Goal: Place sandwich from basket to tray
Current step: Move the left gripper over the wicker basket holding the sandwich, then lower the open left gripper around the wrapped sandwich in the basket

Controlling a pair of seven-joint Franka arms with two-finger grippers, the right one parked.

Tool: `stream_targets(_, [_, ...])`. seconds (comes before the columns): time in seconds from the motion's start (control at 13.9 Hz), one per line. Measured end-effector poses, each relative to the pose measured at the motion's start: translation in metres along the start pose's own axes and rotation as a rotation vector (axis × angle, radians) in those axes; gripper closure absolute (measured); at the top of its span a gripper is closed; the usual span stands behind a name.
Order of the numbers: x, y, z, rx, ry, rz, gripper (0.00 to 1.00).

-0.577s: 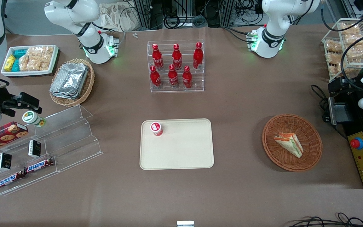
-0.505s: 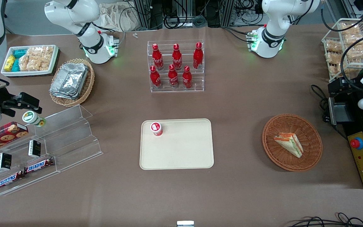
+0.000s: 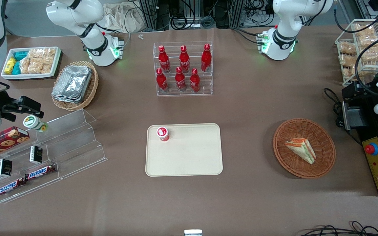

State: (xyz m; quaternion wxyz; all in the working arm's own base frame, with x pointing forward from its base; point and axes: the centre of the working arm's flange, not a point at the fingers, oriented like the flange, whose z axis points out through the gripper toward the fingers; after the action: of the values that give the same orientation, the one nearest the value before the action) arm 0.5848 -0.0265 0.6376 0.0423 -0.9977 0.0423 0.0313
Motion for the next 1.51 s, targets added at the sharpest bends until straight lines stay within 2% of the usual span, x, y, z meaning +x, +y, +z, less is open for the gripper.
stream_targets(0.14, [0.004, 0.002, 0.021, -0.002, -0.026, 0.005, 0.00])
stream_targets(0.43, [0.014, 0.005, 0.080, -0.009, -0.022, 0.012, 0.00])
stream_targets(0.79, [0.017, -0.010, 0.142, -0.042, 0.030, -0.037, 0.00])
stream_targets(1.01, [0.019, -0.009, 0.153, -0.047, 0.045, -0.198, 0.00])
stream_targets(1.23, [0.023, -0.006, 0.177, -0.048, 0.017, -0.379, 0.00])
stream_targets(1.51, [0.044, -0.002, 0.236, -0.065, 0.078, -0.513, 0.00])
